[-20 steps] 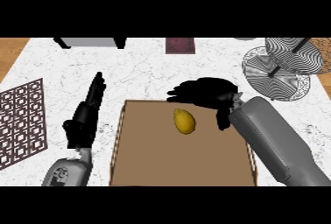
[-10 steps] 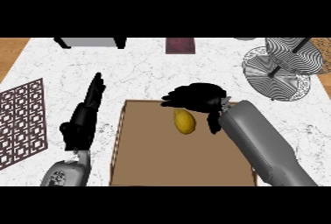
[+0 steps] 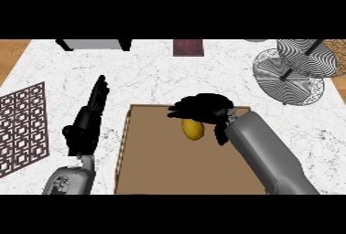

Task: Pick the lemon from the tray and place it in the tiered basket

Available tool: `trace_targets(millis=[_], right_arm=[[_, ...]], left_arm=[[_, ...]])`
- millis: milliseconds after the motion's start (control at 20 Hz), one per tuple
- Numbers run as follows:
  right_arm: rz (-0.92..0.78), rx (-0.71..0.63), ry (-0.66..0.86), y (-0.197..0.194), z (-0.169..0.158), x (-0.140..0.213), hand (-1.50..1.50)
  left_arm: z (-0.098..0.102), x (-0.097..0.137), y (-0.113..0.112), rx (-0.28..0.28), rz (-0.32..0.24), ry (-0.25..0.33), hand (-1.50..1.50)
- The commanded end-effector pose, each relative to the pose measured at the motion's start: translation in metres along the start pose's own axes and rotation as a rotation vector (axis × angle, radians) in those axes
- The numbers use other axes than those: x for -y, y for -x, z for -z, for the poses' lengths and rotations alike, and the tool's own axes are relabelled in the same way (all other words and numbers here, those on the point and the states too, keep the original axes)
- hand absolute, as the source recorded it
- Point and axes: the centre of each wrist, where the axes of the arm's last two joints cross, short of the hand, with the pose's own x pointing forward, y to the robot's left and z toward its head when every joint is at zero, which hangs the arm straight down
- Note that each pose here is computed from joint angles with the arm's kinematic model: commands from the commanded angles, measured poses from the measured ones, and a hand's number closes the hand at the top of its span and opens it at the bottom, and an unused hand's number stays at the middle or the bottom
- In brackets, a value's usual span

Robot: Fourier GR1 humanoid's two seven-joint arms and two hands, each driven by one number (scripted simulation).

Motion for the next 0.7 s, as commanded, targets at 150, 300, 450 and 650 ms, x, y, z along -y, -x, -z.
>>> trace_targets(millis=[150,300,450,650], right_arm=[[0.038,0.034,-0.014,-0.001,0.014,-0.012,-1.50],[0.082,0.016,0.033,-0.001,0.025,-0.024,-1.50],[0.065,0.024,0.098,0.003,0.010,-0.039,1.50],[-0.056,0.058,0.187,-0.001,0.028,-0.035,1.50]], left_arm=[[0.001,-0.006,0.006,0.000,0.001,0.004,0.00],[-0.013,0.010,0.000,0.008,-0.003,0.008,0.00],[-0.007,-0.001,0.023,0.001,0.007,-0.001,0.00],[-0.021,0.011,0.007,-0.005,0.010,-0.006,0.00]])
